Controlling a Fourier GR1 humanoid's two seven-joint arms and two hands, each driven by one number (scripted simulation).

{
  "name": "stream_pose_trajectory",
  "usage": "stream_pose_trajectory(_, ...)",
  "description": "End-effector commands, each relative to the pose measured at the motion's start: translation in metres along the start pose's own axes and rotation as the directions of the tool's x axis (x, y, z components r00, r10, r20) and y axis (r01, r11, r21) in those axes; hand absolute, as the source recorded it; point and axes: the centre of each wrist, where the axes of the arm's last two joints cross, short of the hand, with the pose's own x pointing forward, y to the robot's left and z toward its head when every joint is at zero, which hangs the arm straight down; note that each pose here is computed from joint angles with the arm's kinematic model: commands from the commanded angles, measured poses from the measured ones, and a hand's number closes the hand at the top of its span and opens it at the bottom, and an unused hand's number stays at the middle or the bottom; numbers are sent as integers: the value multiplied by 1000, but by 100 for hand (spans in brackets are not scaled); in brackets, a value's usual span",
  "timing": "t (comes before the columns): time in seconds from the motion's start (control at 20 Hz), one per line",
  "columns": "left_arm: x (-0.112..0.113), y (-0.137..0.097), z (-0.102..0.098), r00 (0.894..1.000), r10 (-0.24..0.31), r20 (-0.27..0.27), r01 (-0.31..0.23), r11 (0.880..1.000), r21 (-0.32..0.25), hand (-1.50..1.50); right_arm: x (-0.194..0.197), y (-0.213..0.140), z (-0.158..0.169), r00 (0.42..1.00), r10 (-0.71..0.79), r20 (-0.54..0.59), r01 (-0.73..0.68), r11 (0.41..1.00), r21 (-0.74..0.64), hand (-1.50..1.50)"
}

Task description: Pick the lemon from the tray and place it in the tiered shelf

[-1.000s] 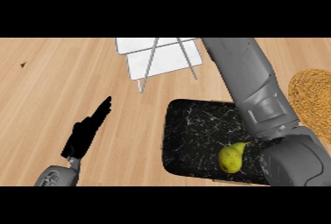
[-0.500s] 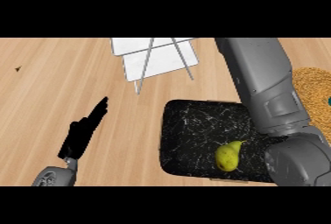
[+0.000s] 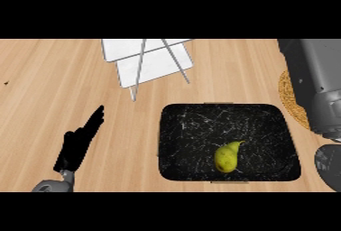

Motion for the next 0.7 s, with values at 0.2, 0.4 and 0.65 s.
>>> stream_pose_trajectory(0.2,-7,3,7,1000,15,-17,-15,1000,0,0,-30,-86,-29,996,67,65,-71,995,63,-150)
stream_pose_trajectory(0.4,2,-7,4,1000,9,-19,-9,1000,0,0,-43,-131,-38,995,72,67,-79,992,103,-150)
stream_pose_trajectory(0.65,-3,3,6,1000,16,-8,-16,1000,18,0,-47,-146,-33,991,110,81,-122,980,158,-150)
